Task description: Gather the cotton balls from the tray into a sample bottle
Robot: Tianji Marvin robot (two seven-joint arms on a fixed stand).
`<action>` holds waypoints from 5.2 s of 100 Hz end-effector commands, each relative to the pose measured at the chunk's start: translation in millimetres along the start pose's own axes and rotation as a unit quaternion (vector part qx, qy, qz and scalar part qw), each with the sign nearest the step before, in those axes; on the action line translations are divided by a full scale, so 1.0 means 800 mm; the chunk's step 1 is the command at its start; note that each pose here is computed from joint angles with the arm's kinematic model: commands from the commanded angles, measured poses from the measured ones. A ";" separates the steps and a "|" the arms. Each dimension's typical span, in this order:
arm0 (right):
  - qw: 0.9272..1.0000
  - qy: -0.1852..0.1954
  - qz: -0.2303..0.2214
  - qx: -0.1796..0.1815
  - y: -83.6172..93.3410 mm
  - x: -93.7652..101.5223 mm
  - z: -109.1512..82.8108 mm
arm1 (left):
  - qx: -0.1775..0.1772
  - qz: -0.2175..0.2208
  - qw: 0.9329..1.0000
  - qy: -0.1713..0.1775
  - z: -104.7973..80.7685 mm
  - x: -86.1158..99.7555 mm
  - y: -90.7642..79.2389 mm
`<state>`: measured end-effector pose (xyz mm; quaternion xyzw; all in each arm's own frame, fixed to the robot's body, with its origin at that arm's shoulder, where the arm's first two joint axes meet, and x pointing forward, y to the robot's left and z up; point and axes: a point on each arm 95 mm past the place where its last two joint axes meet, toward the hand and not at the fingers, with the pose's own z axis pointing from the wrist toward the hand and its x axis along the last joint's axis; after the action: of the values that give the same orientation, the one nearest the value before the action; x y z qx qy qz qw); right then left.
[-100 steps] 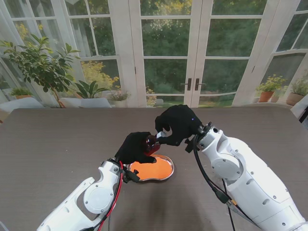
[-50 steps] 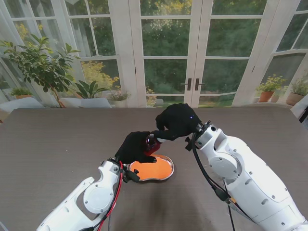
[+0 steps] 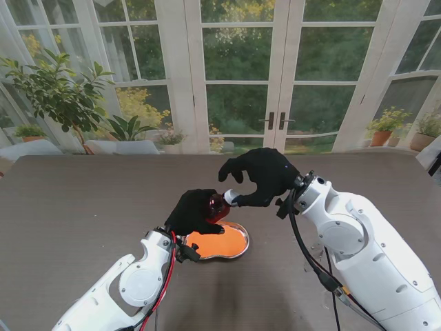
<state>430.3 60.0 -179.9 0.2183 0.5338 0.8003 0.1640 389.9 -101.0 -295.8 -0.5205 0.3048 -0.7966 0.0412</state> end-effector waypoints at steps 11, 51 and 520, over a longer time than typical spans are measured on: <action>1.000 0.009 -0.013 0.011 0.002 -0.004 -0.006 | -0.009 -0.002 1.000 0.002 0.001 0.003 0.001; 0.999 0.027 -0.022 -0.009 -0.016 0.000 -0.002 | -0.010 -0.001 1.000 -0.001 0.000 0.003 0.001; 1.000 -0.002 0.000 -0.012 -0.023 0.015 -0.005 | -0.011 -0.006 1.000 0.011 0.008 0.006 0.007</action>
<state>423.0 64.7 -191.7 0.2191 0.5192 0.8070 0.1765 392.0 -106.3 -294.8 -0.5151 0.3089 -0.7988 0.0347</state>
